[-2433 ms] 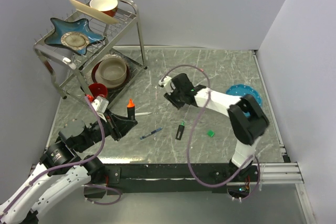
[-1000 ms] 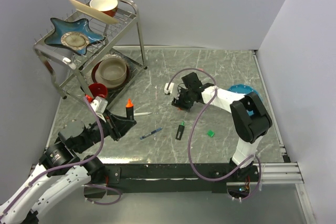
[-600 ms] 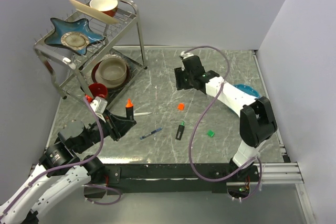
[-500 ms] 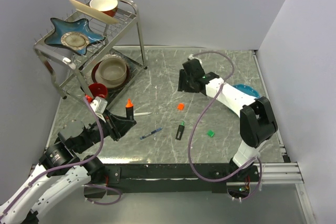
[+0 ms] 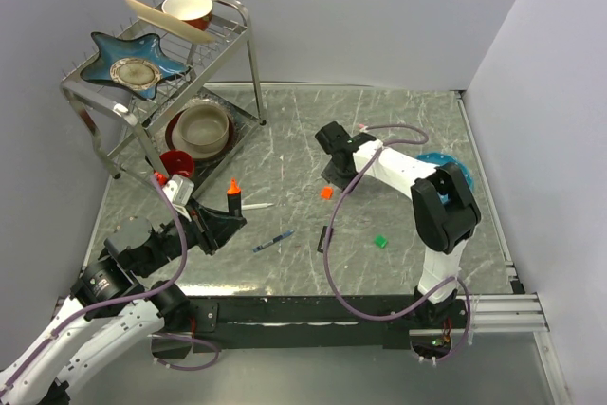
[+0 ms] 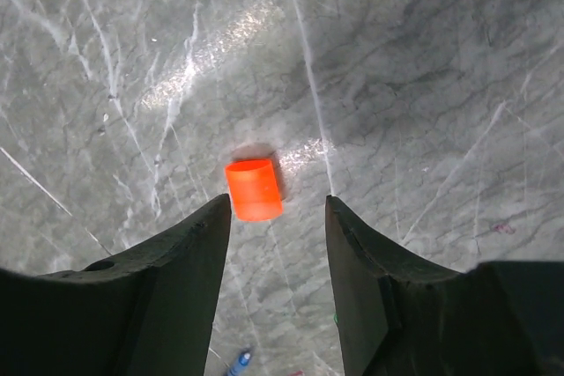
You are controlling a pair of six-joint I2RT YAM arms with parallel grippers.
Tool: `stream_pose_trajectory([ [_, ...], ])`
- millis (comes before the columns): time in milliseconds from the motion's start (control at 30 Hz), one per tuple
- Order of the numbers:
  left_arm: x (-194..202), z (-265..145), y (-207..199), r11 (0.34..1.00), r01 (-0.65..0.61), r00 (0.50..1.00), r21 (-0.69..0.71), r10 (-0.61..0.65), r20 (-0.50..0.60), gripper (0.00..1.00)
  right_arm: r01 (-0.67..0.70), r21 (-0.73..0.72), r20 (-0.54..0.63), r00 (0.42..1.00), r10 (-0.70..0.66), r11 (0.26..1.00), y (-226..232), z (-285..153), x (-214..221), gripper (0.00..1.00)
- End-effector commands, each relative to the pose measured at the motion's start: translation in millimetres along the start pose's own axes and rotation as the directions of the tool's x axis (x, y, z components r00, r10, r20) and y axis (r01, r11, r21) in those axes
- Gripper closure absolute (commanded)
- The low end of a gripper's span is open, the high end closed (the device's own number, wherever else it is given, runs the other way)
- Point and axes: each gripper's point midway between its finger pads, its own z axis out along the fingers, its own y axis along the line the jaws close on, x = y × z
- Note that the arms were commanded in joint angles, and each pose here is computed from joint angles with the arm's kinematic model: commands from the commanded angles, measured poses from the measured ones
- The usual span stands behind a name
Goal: Insert the pens into the pen caps
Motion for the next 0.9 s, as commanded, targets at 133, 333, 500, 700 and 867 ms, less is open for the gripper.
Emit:
stream_pose_trajectory([
  [133, -7, 1, -4, 1.000, -0.007, 1.000, 0.014, 0.007, 0.027, 0.99, -0.049, 0.016, 0.060, 0.997, 0.048, 0.999, 16, -3, -7, 0.43],
  [333, -7, 2, -4, 1.000, -0.007, 1.000, 0.016, 0.007, 0.024, 0.99, -0.024, 0.038, 0.058, 0.998, 0.021, 0.999, 21, 1, 2, 0.43],
  [500, -7, 1, -4, 1.000, -0.005, 1.000, 0.015, 0.005, 0.025, 0.99, -0.019, 0.062, 0.067, 0.998, 0.015, 0.998, 18, 6, 4, 0.43],
  [700, -6, 1, -4, 1.000, -0.004, 1.000, 0.015, 0.003, 0.025, 0.99, 0.009, 0.067, 0.051, 0.999, -0.012, 0.998, 21, 16, 11, 0.43],
  [867, -6, 2, -4, 1.000, -0.005, 1.000, 0.014, 0.005, 0.023, 0.99, 0.025, 0.071, 0.051, 0.998, -0.029, 0.997, 24, 21, 12, 0.43],
])
